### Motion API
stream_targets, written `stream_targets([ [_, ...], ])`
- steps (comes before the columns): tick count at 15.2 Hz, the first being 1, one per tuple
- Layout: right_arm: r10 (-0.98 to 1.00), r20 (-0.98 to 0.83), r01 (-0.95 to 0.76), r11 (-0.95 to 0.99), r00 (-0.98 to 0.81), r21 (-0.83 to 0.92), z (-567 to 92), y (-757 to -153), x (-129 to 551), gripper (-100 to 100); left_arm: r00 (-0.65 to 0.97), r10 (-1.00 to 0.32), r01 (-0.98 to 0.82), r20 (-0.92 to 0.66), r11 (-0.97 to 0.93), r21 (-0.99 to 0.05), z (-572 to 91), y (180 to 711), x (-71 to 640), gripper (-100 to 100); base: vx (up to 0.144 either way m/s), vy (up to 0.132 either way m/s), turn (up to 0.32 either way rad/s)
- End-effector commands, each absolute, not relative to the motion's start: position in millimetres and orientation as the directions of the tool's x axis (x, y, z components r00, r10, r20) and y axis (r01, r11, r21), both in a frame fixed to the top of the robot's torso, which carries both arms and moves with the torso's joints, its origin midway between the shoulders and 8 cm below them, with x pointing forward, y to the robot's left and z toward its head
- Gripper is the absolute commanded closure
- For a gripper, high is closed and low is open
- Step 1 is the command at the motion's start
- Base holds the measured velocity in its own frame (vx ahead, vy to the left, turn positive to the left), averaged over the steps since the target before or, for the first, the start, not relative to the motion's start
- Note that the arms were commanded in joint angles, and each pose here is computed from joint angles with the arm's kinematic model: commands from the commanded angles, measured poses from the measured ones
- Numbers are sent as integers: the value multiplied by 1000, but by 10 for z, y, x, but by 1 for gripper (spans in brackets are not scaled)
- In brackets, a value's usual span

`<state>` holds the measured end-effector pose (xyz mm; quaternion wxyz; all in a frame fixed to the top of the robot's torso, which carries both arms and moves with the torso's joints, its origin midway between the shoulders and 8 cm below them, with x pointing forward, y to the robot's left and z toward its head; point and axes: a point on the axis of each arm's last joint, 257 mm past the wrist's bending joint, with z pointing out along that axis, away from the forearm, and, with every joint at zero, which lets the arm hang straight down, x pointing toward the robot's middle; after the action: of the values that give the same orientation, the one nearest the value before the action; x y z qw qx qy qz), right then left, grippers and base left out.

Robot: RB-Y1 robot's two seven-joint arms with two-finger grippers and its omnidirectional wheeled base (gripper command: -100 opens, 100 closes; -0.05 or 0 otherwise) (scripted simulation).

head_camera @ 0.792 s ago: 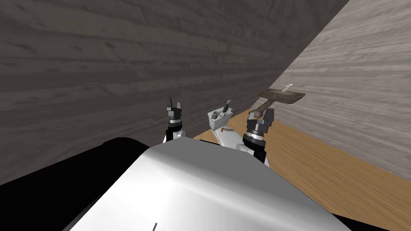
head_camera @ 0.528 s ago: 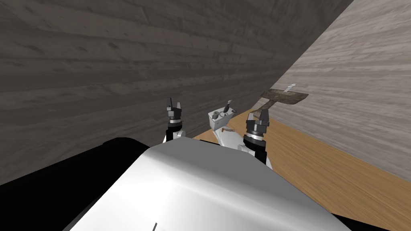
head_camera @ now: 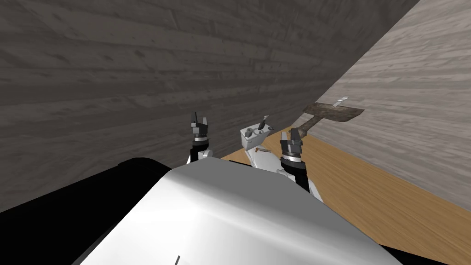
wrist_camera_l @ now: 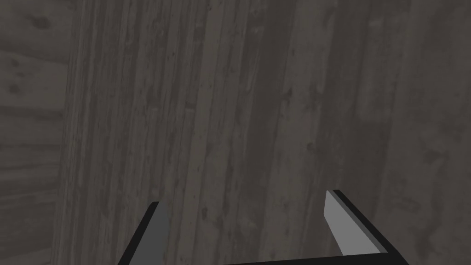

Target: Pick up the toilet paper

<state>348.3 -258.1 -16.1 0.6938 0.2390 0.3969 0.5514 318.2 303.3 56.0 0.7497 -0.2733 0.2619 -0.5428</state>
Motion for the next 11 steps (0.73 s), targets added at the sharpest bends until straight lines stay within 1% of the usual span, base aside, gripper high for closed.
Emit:
stream_targets([
  [1, 942, -331, -564, 300, 50, 769, -228, -2551, 3493, -100, 273, -957, 671, -96, 261, -694, 560, 3033, 3182, 0, 11, 16, 74],
  [11, 856, -511, -504, 410, -75, 760, -637, -2527, 3512, -100, 274, -957, 671, -96, 261, -694, 559, 3033, 3182, 0, 12, 18, 78],
])
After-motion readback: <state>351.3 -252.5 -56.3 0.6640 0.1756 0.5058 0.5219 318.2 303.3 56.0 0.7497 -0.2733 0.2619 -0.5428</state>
